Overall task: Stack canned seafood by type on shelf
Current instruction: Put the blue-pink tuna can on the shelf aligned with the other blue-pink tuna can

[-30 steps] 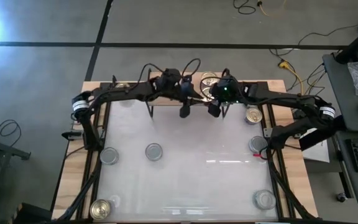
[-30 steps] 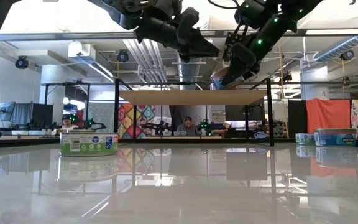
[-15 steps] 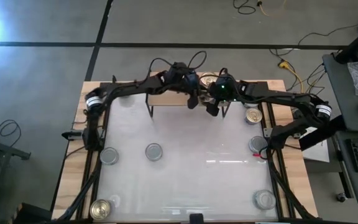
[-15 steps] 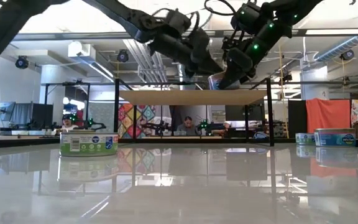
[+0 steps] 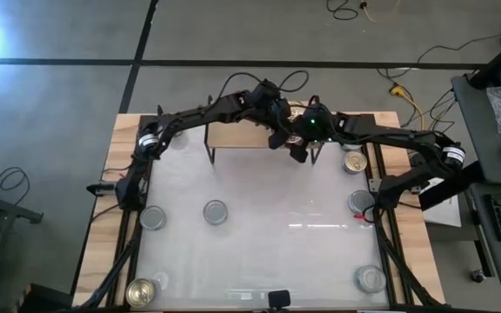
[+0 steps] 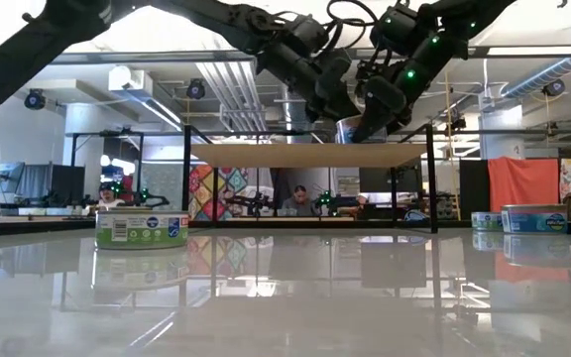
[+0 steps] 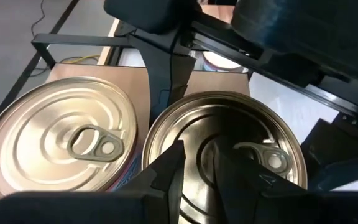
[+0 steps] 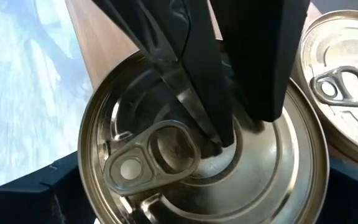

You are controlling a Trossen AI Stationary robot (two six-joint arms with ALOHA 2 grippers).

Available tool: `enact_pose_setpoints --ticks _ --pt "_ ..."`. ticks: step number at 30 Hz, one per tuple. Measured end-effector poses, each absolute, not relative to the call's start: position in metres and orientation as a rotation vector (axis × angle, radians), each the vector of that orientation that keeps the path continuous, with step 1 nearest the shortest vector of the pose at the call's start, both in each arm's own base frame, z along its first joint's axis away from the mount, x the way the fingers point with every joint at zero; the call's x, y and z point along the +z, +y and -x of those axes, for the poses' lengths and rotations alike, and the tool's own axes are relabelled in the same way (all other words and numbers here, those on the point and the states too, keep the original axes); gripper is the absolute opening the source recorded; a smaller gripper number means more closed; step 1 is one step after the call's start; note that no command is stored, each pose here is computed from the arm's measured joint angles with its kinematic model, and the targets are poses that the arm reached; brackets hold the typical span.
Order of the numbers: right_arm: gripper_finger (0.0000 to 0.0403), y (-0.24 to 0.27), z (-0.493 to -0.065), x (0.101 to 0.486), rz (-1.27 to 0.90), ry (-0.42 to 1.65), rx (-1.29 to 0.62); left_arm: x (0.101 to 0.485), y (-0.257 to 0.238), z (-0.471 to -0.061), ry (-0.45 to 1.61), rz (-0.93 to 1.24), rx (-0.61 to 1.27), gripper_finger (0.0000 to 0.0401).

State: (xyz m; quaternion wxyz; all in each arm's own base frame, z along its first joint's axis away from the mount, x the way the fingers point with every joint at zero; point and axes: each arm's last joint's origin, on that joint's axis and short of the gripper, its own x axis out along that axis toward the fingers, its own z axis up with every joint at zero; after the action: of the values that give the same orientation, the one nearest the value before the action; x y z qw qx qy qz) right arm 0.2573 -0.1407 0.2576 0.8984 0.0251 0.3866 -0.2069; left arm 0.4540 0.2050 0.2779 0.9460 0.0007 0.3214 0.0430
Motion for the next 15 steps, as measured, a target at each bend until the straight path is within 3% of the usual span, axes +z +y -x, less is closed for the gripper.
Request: enact_pose_setpoints --ticks 15 --pt "0.0400 -0.135 -0.245 0.261 -0.041 0.870 -0.412 0.268 0.204 -0.460 0.655 -0.004 0.091 0.0074"
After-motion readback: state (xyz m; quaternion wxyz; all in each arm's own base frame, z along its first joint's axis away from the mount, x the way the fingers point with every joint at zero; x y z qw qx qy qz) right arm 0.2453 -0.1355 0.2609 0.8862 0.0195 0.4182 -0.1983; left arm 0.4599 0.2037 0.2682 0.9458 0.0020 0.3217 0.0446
